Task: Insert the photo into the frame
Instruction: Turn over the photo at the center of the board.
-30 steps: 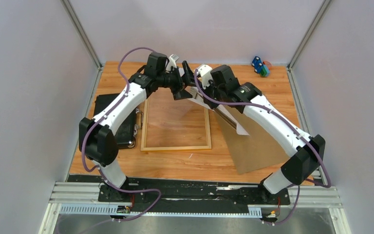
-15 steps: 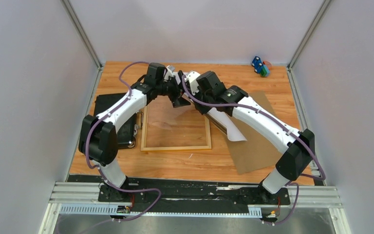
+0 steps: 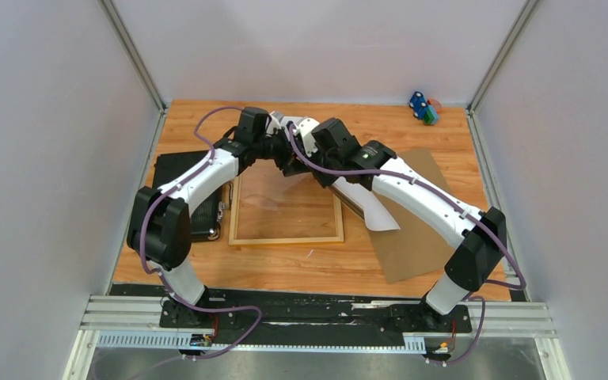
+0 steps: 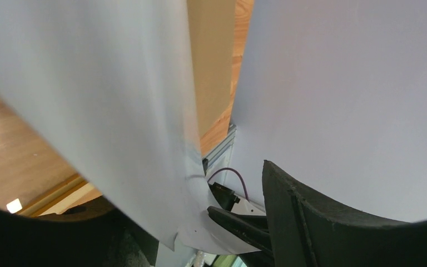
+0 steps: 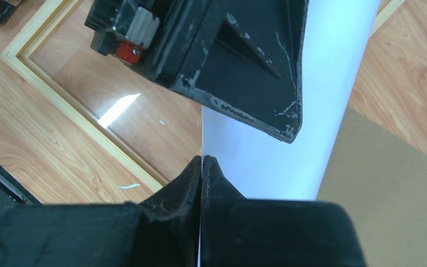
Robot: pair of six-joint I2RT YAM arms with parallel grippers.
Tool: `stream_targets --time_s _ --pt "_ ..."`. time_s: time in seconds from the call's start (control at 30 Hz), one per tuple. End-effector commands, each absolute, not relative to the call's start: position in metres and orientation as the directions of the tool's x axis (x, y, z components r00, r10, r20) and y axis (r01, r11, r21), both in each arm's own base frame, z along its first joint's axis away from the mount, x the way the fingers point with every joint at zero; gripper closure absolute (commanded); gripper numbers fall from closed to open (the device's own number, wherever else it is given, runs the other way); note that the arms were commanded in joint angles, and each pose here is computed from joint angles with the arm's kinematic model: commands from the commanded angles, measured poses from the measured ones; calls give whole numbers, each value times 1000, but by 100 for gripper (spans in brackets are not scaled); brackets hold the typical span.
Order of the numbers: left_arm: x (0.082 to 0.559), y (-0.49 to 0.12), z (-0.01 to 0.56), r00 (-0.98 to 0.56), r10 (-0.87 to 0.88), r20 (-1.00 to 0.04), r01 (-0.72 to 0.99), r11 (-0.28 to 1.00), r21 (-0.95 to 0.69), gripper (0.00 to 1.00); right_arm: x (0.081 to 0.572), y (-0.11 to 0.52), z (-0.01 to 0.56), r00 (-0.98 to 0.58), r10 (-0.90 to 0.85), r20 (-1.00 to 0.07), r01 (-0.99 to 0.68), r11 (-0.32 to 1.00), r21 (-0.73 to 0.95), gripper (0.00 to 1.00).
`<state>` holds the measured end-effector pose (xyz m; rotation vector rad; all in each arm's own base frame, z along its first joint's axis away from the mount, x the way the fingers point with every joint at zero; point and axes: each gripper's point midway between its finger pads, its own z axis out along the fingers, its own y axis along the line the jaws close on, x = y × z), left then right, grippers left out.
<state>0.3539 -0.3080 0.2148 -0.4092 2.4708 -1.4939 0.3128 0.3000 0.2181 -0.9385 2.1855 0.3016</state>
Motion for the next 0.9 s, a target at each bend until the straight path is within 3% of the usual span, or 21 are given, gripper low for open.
stream_targets --time_s 0.0,0.17,0.4,0.67,0.87 --pt "352 -305 252 -927 -359 -107 -46 392 -919 33 321 304 232 -454 -496 -741 -680 730 -72 98" --pt "351 -305 249 -928 -359 -99 -50 385 -921 43 320 304 231 -456 -497 -739 -681 729 -70 92" --pt "354 -306 248 -929 -359 -94 -51 374 -926 59 316 307 230 -456 -498 -737 -692 720 -58 71" --pt "360 -309 245 -929 -359 -91 -51 369 -928 80 312 310 233 -448 -498 -743 -702 710 -52 58" --pt "362 -306 242 -927 -364 -94 -53 374 -926 86 311 308 242 -434 -488 -757 -701 710 -57 45"
